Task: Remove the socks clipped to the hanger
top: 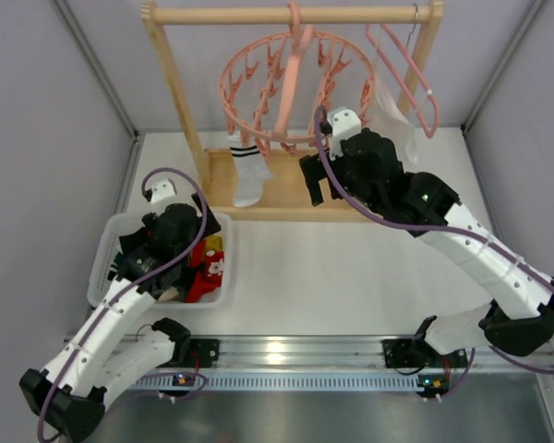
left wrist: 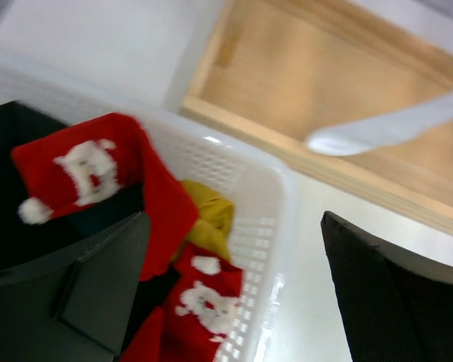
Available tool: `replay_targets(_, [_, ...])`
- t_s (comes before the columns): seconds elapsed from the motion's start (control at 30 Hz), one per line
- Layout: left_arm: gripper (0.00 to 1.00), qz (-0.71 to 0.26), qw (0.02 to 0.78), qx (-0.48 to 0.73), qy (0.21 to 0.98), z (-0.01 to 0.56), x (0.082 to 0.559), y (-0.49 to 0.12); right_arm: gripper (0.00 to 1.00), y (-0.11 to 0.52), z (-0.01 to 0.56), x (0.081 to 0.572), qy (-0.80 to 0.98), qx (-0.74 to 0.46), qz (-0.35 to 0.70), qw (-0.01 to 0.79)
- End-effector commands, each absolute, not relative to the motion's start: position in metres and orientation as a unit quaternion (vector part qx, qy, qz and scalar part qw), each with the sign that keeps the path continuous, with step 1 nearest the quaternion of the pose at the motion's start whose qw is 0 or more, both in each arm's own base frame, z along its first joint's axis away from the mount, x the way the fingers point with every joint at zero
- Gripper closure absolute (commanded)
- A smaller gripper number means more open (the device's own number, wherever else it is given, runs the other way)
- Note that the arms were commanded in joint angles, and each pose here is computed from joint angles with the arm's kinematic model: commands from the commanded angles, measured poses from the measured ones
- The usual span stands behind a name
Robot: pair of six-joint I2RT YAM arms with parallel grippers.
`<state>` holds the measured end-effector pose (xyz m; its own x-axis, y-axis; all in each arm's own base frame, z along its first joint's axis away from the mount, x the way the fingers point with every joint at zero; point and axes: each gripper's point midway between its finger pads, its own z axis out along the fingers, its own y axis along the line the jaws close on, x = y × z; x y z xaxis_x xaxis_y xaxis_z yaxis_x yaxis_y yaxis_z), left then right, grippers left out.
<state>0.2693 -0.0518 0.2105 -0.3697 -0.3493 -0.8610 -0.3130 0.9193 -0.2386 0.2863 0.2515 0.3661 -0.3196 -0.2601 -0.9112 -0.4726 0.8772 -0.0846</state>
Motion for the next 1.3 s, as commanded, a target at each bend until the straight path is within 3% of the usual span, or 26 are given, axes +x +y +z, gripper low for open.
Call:
replay_targets(0.0, [0.02,-0.155,0.56,-0.132,0.803,0.248,0.28,-0.102,0.01,0.244,0.387,0.273,0.782,-0.201,0.152,0.571])
replay_targets(0.17, [0.02,-0.309,0.632,0.054,0.708,0.291,0.289,-0.178,0.01,0.237,0.408,0.241,0.743,-0.204,0.23,0.595])
replay_targets(0.47, [0.02,-0.278,0.692,0.066,0.663,0.262,0.348,-0.176,0.01,0.218,0.413,0.2,0.71,-0.227,0.287,0.601])
replay_targets(0.7, [0.02,-0.295,0.726,0.139,0.606,0.277,0.375,-0.193,0.0,0.222,0.403,0.19,0.7,-0.248,0.308,0.595])
replay_targets(1.13, [0.03,-0.267,0.714,0.155,0.629,0.252,0.441,-0.192,0.01,0.225,0.391,0.187,0.698,-0.257,0.312,0.591])
replay_targets(1.17, [0.09,-0.285,0.706,0.157,0.63,0.251,0.438,-0.196,0.01,0.226,0.39,0.188,0.698,-0.258,0.311,0.591])
replay_targets(1.23, [0.35,-0.3,0.703,0.155,0.625,0.256,0.433,-0.199,0.0,0.228,0.389,0.189,0.699,-0.259,0.311,0.59])
replay_targets(1.27, [0.59,-0.307,0.7,0.152,0.627,0.253,0.429,-0.2,0.0,0.229,0.39,0.19,0.696,-0.258,0.312,0.593])
